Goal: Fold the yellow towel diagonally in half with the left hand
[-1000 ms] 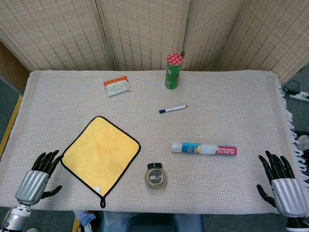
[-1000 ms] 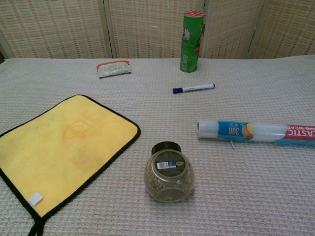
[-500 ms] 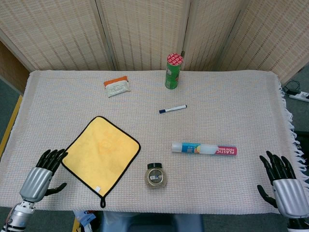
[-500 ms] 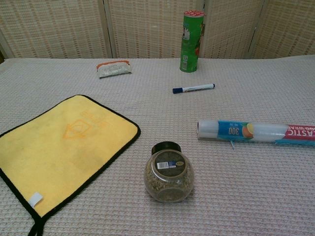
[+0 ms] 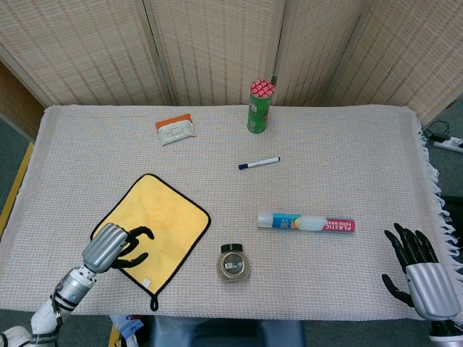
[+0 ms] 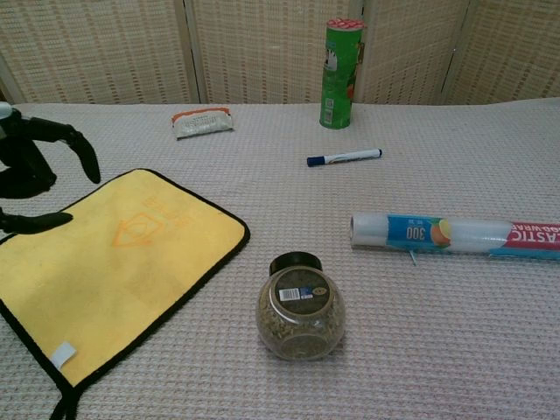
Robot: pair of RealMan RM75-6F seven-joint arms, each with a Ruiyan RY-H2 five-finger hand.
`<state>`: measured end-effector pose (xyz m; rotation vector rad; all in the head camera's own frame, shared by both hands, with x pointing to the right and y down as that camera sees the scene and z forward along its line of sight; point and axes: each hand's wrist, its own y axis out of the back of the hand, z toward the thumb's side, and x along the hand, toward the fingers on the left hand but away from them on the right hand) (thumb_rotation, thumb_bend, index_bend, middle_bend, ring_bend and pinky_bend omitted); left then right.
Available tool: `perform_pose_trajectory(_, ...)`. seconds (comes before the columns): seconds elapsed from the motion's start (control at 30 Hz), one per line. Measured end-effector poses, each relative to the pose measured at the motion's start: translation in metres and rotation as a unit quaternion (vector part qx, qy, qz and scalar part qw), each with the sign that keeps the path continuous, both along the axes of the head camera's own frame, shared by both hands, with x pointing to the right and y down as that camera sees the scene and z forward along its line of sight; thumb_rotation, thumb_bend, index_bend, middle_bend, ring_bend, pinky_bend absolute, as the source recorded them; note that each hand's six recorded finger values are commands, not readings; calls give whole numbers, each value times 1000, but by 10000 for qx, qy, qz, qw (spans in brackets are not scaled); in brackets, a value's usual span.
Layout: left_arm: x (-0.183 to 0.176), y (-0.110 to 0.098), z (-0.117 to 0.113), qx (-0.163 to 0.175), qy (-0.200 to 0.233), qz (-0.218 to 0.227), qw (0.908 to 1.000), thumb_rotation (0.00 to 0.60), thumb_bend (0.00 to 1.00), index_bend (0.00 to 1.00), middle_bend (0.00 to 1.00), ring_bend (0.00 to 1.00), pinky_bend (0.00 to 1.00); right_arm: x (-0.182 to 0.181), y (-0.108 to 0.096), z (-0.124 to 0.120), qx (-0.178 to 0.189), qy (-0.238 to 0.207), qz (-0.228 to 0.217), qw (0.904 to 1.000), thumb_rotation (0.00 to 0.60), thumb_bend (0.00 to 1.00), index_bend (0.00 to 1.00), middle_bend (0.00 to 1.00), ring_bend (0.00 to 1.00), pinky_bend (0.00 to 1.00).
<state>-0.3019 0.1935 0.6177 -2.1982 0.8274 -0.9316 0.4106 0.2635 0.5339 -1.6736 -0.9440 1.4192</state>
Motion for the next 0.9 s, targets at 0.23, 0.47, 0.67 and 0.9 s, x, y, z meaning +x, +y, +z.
perform_pose_trajectory(0.23,48,-25,25,83,-254,442,9987,600,384,410,1000,1000,1000,7,-5,1,-88,-45,114,9999,600,368,0,0,0,0)
perform_pose_trajectory(0.47,95,-51,51,421,-758,714,9937,600,460,399,1000,1000,1000,13,-7,2,-166,-113,232,9995,600,367,0,0,0,0)
perform_pose_trajectory(0.67,106,-74,72,818,-1459,897,9818,600,474,408,1000,1000,1000,22,-11,6,-292,-152,404,9986,600,367,0,0,0,0)
perform_pose_trajectory(0.9,106,-97,108,558,-2180,1064,9685,600,474,411,1000,1000,1000,30,-14,11,-419,-171,538,9975,600,368,0,0,0,0)
